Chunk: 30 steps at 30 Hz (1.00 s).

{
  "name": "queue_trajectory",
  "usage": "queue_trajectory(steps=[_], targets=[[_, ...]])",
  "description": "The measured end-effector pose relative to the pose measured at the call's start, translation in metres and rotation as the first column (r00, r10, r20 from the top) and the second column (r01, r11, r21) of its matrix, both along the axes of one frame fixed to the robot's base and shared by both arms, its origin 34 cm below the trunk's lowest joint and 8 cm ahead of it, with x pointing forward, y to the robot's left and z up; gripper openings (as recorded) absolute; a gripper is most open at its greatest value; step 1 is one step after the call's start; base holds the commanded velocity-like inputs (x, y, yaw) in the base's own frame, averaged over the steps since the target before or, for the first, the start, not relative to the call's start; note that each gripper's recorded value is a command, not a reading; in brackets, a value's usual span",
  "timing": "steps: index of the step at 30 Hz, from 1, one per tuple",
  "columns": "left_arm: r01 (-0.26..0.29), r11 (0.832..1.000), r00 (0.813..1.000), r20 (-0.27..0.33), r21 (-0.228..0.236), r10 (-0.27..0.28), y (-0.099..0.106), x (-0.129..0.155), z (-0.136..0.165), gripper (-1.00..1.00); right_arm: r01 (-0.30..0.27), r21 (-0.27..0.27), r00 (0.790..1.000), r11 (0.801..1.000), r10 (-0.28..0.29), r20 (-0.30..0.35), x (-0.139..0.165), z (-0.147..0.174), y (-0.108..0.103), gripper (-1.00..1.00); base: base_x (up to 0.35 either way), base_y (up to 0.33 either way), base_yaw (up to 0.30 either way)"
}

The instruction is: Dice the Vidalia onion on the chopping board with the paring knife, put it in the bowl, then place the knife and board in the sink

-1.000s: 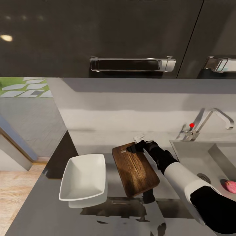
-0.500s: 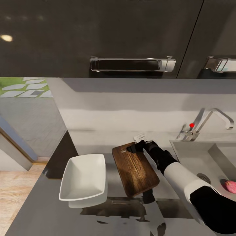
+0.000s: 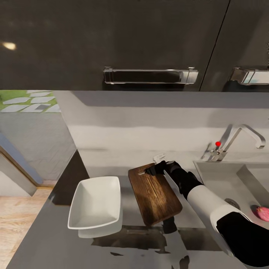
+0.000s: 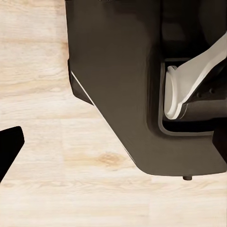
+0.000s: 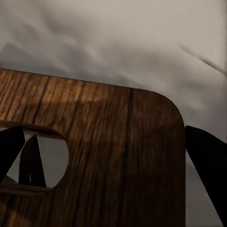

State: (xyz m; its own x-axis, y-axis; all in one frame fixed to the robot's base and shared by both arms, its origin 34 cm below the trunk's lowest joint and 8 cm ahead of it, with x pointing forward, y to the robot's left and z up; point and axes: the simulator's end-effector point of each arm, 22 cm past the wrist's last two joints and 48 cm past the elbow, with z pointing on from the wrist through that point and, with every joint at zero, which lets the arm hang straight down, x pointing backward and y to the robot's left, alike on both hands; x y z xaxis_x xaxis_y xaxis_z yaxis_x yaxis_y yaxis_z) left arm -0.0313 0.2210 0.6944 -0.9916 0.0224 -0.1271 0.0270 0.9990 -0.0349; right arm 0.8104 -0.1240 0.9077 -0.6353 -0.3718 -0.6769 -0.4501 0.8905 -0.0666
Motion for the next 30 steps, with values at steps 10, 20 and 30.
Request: queue_trajectory(steps=[10, 20, 30], targets=[[0.0, 1.0, 1.0, 0.015, 0.0, 0.0, 0.0, 0.005, -0.002, 1.0, 0.011, -0.005, 1.0, 1.0, -0.011, -0.011, -0.004, 0.001, -0.006, -1.0, 0.0, 0.0, 0.0], [0.0, 1.0, 1.0, 0.031, 0.0, 0.0, 0.0, 0.009, -0.004, 1.0, 0.023, -0.01, 0.999, 1.0, -0.023, -0.022, -0.008, 0.001, -0.011, -1.0, 0.0, 0.0, 0.0], [0.0, 1.0, 0.999, 0.046, 0.0, 0.0, 0.0, 0.015, -0.006, 1.0, 0.018, -0.027, 1.0, 0.999, -0.018, -0.013, -0.008, 0.007, -0.014, -1.0, 0.0, 0.0, 0.0]])
